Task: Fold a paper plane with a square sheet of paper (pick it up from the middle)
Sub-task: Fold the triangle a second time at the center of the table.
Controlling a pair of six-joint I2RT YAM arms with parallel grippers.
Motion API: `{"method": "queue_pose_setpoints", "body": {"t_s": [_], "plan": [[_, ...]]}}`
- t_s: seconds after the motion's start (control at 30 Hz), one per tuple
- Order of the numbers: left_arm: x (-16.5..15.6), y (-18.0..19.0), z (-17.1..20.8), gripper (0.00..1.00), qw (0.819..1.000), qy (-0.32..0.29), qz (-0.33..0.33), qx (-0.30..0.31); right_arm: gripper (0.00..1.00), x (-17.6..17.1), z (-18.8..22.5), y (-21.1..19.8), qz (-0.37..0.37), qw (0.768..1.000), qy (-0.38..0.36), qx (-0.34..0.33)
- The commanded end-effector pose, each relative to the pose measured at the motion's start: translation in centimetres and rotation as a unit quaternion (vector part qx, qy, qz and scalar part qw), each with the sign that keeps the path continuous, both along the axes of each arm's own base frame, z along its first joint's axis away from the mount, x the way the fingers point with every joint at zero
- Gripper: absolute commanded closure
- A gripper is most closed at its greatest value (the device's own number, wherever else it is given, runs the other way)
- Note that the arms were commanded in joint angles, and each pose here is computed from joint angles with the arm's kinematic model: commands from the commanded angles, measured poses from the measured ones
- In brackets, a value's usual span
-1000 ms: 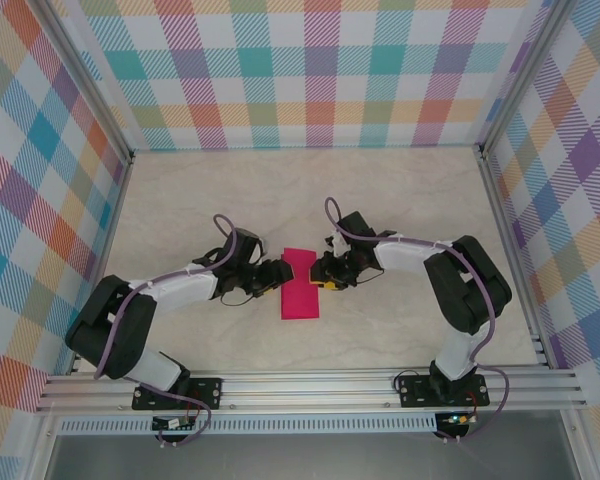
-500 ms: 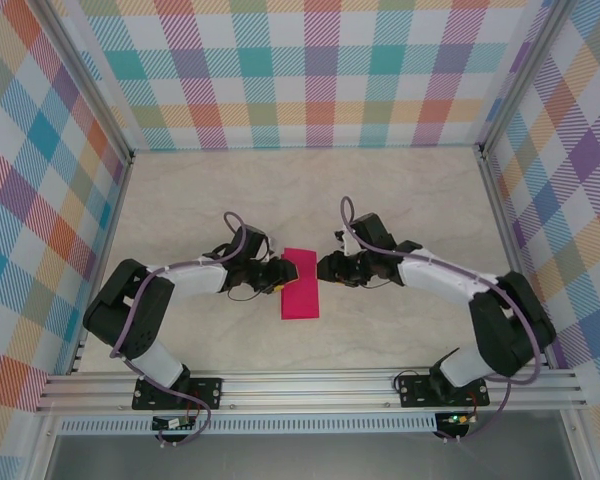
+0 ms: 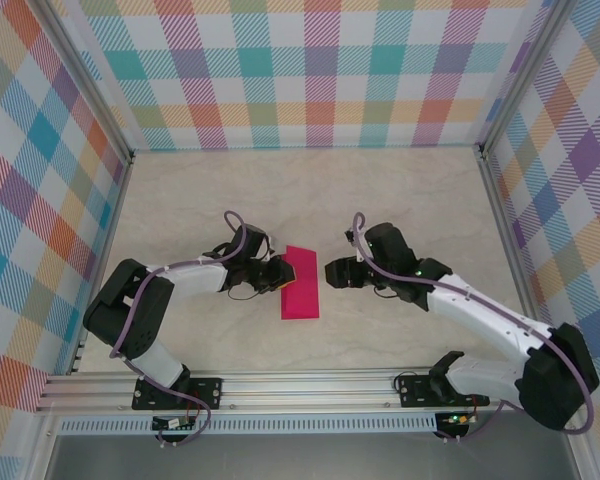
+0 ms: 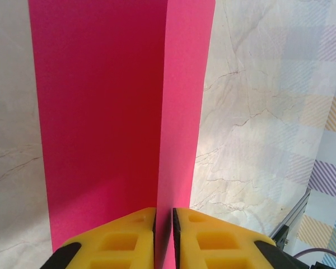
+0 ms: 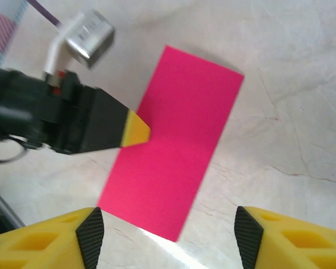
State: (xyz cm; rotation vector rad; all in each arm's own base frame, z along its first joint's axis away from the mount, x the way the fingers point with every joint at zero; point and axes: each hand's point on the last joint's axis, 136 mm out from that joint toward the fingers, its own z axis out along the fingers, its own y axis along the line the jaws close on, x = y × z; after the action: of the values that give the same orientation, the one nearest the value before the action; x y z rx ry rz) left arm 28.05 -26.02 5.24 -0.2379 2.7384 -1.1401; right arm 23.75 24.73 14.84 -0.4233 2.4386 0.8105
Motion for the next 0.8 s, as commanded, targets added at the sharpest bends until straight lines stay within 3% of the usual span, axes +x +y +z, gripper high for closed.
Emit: {"method": "queue_pose_setpoints", "body": {"t_s": [0.0,0.37,0.63,0.77], "plan": [[0.9,0.2,1.1,0.85,1.0,-0.01,0.01,0.0,0.4,-1.8,-1.5,1.6,0.059,0.997,0.034,-0.027],[0.8,0.3,1.2,0.88,1.0,-0.006,0.012,0.003,0.35,-6.7,-5.2,9.5,0.163,0.961,-0.124,-0.188],[0.7,0.3,1.4,0.89,1.0,-0.007,0.01,0.002,0.35,-7.1,-7.7,11.5,0.173,0.947,-0.152,-0.222],[0.6,0.4,1.3,0.89,1.0,-0.006,0.011,0.004,0.39,-6.9,-8.3,12.0,0.166,0.946,-0.16,-0.229]]}}
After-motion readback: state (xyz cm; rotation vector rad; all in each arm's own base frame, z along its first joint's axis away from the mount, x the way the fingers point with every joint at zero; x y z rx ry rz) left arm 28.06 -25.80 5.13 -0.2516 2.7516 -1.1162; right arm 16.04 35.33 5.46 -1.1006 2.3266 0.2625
